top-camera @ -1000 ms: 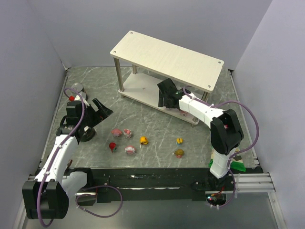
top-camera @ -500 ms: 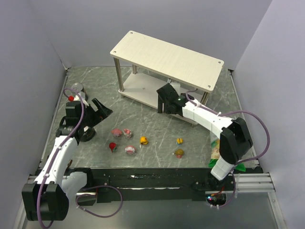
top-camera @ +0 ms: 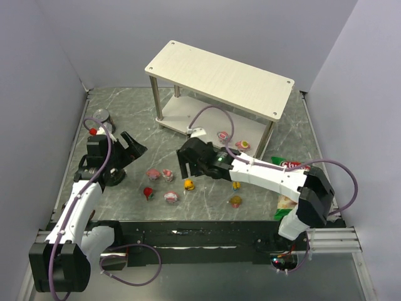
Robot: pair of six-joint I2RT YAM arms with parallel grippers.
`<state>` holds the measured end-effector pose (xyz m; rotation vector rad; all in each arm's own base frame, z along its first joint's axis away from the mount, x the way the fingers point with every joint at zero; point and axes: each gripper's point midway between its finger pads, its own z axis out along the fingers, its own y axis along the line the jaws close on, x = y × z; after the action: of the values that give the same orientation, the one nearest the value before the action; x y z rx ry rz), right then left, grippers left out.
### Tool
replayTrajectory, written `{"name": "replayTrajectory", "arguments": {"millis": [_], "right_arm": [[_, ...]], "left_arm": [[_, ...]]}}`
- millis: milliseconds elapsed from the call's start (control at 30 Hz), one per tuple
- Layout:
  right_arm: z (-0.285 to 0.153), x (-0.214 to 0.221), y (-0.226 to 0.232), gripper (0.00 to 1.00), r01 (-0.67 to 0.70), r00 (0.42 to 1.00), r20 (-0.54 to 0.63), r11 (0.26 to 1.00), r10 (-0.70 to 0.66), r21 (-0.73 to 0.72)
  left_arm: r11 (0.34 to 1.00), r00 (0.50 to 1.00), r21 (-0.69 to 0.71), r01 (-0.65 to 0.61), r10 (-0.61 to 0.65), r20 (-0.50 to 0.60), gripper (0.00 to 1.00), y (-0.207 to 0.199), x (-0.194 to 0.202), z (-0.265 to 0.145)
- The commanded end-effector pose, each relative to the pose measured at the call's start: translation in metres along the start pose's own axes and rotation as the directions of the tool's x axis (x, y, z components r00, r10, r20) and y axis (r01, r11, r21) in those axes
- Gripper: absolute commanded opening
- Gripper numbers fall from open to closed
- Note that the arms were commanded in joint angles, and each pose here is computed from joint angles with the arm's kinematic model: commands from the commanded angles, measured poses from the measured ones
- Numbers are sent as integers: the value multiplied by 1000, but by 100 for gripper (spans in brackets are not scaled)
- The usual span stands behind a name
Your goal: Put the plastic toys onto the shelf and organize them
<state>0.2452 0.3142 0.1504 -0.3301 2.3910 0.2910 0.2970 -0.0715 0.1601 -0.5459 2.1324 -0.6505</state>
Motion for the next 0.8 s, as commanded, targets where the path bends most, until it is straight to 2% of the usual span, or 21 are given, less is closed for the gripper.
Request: {"name": "replayTrajectory", "arguments": {"millis": [0,167,300,500,700,767], "right_arm": [[10,-17,47,88,-32,999,34,995,36,-98],[32,-25,70,87,-35,998,45,992,41,-123],[51,-14,85,87,-41,999,-7,991,41,-131],[58,-10,95,88,-41,999,-8,988,41,-152],[70,-1,92,88,-48,999,-26,994,46,-95],[71,-6,97,87,-71,997,-27,994,68,-84]], "left_arm": [[999,998,-23,-34,35,61,96,1,-13,-4],[998,992,-51,-43,49,120,96,5,-24,-7],[997,982,-56,-50,59,177,96,5,-32,-13],[995,975,-23,-95,98,199,96,-7,-33,-18],[989,967,45,-139,125,221,96,-28,-28,-29],[990,964,14,-140,133,231,96,-27,-27,-31]]}}
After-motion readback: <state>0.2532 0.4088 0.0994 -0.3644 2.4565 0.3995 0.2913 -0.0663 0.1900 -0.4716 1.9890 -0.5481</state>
